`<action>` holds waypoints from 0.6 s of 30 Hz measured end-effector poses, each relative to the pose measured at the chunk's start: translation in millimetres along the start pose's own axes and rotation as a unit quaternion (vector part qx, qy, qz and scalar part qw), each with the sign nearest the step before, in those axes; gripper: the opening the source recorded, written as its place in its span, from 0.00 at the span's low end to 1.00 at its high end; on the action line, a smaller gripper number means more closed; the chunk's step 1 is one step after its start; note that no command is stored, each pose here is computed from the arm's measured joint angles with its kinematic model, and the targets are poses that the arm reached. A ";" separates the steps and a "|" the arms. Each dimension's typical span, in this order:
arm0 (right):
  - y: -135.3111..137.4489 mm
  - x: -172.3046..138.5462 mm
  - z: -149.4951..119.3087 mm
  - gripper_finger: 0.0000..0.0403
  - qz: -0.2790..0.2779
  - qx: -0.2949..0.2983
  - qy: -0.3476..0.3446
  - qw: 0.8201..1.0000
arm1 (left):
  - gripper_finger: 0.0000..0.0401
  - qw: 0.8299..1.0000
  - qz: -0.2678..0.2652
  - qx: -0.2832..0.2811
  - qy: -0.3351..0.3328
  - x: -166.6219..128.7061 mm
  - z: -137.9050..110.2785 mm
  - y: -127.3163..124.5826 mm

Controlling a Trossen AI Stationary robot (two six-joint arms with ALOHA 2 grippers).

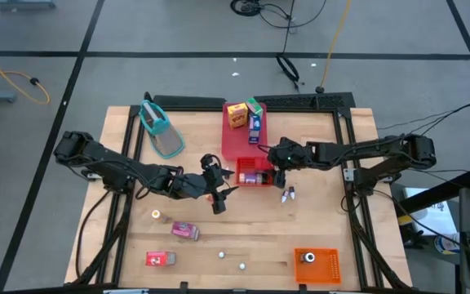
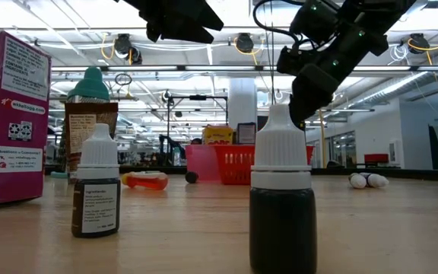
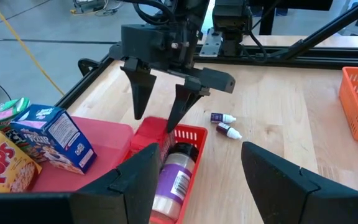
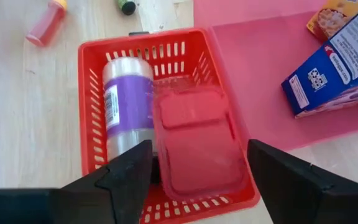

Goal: Pick & Place Kitchen Items
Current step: Put the red seasoning can into the red bin, then put the orange seasoning pack into the red bin

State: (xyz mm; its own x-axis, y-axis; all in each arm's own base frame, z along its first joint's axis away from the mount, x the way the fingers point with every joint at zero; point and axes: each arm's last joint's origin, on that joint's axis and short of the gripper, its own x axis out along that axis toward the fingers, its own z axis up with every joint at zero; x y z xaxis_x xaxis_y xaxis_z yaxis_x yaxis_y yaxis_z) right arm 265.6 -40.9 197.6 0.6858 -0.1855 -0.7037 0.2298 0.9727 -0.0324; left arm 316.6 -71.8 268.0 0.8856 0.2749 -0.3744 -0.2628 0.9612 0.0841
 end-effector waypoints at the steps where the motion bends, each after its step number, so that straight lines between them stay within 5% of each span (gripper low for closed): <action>1: 0.0 0.0 0.2 0.65 0.000 0.001 -0.001 1.000 | 0.57 1.000 0.000 0.000 0.000 0.0 0.0 0.0; 18: -0.2 -10.0 10.0 0.64 0.003 -0.008 -0.050 0.999 | 0.57 0.999 0.014 0.030 0.032 -0.4 -7.1 1.7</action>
State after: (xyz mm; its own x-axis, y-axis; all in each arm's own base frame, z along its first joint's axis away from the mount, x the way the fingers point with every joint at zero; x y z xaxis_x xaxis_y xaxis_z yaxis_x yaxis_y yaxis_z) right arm 265.6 -40.6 211.7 0.7525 -0.1916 -0.6301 0.2143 0.9759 -0.0408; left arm 313.1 -70.5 261.7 0.8510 0.3016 -0.4299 -0.2618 0.9533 0.1506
